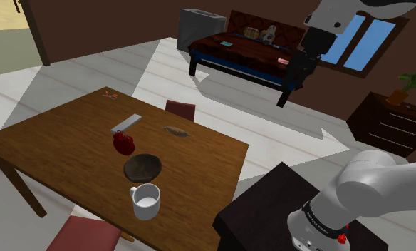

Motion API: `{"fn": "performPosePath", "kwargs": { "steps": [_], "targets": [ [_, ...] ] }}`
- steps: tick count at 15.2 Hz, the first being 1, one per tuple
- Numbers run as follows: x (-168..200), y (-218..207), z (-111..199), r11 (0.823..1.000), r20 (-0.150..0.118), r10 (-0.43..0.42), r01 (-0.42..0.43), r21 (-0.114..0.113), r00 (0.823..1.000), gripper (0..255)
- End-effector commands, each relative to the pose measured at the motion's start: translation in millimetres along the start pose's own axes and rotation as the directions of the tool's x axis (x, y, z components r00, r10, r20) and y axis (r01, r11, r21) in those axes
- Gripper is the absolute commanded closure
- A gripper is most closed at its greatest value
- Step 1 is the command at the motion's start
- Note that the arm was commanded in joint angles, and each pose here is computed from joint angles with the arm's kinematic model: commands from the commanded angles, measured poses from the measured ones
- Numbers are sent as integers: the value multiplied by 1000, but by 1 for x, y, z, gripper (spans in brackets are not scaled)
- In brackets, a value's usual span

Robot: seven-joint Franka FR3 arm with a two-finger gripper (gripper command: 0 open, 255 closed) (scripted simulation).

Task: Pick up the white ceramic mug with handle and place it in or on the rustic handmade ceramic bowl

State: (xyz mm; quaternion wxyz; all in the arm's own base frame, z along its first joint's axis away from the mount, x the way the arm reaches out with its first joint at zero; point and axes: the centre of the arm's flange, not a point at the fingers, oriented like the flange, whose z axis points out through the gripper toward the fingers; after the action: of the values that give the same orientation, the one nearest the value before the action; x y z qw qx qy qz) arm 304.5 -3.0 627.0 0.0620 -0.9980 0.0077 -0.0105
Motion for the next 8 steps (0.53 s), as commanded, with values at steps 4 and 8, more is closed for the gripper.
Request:
{"fn": "performPosePath", "kwargs": {
  "steps": [4, 8],
  "targets": [
    [10, -23, 31, 1000, 2, -1, 1, -8, 1000, 0],
    [23, -54, 73, 1000, 4, -3, 3, -19, 1000, 0]
  ]
}}
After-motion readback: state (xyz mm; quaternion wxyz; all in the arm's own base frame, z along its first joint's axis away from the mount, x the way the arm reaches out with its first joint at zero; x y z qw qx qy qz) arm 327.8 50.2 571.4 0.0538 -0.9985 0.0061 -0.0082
